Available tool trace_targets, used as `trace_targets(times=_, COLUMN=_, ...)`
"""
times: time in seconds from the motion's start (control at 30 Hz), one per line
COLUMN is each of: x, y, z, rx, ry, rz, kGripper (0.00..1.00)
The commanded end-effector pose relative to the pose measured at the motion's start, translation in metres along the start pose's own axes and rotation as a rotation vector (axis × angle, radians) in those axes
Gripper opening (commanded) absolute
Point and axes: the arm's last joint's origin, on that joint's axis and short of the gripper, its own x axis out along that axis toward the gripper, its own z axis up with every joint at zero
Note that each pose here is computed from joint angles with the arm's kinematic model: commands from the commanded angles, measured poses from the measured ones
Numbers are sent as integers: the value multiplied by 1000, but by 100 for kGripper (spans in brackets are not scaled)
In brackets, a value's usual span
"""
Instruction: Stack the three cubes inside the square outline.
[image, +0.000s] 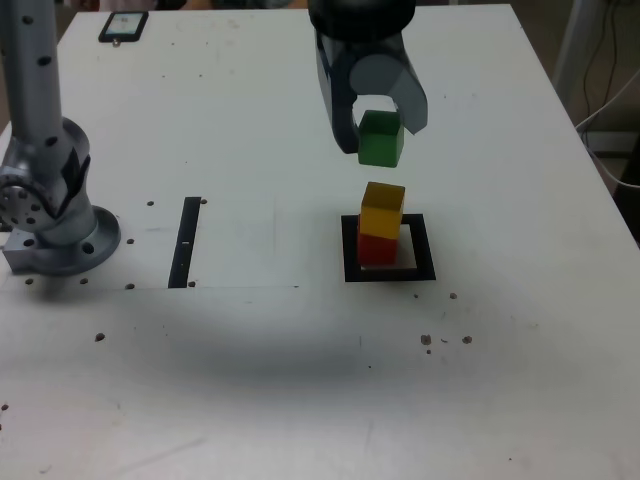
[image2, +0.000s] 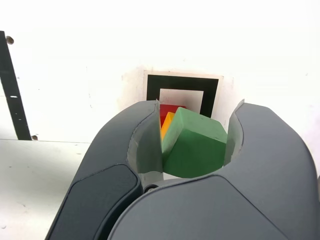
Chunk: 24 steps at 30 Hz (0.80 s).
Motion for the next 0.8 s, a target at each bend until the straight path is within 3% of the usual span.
trace_targets(times=0.0, x=2, y=-2, z=3, rx=-6, ry=2, rz=1, kGripper=11)
trace_targets(times=0.77, x=-4, y=-23, z=-3, rx=-28, ry=2, rz=-8, kGripper=10)
